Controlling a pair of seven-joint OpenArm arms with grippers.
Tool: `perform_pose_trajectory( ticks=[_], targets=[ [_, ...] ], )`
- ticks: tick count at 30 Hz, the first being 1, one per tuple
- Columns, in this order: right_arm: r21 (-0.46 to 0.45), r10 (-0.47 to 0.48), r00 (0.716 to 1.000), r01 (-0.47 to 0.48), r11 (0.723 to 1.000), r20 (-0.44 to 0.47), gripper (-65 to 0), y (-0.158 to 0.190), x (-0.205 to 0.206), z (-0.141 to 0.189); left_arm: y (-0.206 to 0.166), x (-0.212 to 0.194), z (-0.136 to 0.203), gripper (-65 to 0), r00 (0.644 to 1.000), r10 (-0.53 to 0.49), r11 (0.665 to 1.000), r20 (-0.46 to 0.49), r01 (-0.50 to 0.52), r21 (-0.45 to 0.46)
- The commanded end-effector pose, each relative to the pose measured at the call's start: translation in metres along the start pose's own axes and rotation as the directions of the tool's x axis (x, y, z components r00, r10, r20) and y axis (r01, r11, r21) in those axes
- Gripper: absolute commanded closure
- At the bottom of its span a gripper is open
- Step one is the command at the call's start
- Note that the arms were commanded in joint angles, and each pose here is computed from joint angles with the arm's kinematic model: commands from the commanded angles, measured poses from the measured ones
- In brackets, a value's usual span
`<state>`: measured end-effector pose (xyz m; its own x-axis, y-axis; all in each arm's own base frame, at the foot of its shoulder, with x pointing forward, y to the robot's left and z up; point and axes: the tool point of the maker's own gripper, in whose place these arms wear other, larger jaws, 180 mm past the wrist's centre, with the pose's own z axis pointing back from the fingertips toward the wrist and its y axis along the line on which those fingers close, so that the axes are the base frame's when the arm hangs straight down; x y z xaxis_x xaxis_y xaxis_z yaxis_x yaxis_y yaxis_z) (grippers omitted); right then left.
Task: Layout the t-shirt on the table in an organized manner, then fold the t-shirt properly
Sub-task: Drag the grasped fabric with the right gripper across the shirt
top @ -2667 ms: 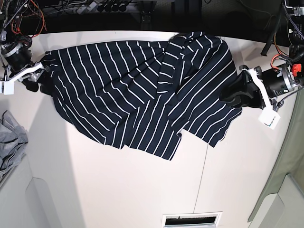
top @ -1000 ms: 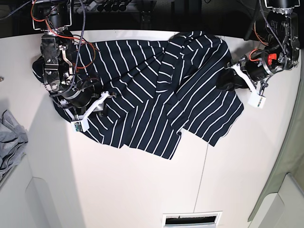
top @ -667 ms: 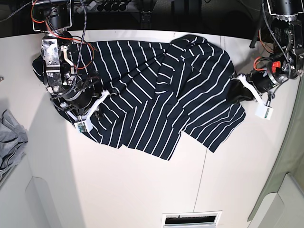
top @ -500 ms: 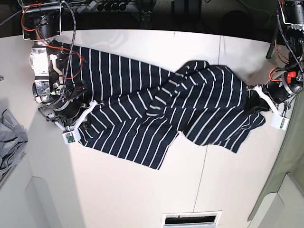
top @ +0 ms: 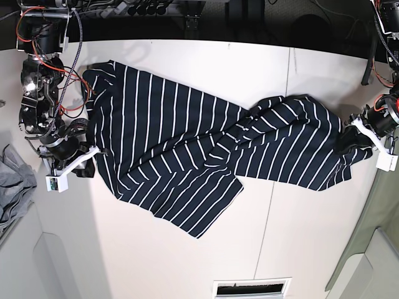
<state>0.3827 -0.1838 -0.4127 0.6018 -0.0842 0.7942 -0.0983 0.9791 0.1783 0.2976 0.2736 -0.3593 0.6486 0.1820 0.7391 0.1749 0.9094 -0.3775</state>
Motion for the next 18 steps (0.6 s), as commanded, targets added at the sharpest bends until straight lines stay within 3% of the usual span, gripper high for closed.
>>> perform_pose_trajectory(
  ticks=[1, 3, 8, 15, 18],
  targets=[
    [0.04, -0.012, 0.998, 0.01, 0.999, 0.057, -20.3, 0.007, 0.018, 0.001, -0.003, 0.017, 0.003, 0.0, 0.998, -0.023, 1.0, 0.051, 0.024, -0.018],
    [0.119, -0.027, 0.998, 0.02, 0.993, 0.058, -27.2, 0.026, 0.014, 0.001, -0.006, 0.015, 0.001, 0.0, 0.998, -0.013, 1.0, 0.055, 0.014, -0.026],
    [0.354, -0.105, 0.993, 0.078, 0.932, 0.057, -27.8, 0.096, 0.011, 0.001, -0.011, 0.011, -0.003, -12.5, 0.998, 0.003, 0.999, 0.057, -0.001, -0.036],
    [0.493, -0.166, 0.986, 0.15, 0.857, -0.012, -28.9, 0.179, -0.002, -0.002, -0.01, 0.011, -0.002, -13.8, 0.998, 0.002, 0.999, 0.056, 0.0, -0.035],
    [0.546, -0.098, 0.995, 0.1, 0.832, -0.033, -39.3, 0.217, -0.014, 0.0, -0.01, 0.011, -0.002, -13.8, 0.998, 0.002, 0.999, 0.056, 0.0, -0.035]
  ],
)
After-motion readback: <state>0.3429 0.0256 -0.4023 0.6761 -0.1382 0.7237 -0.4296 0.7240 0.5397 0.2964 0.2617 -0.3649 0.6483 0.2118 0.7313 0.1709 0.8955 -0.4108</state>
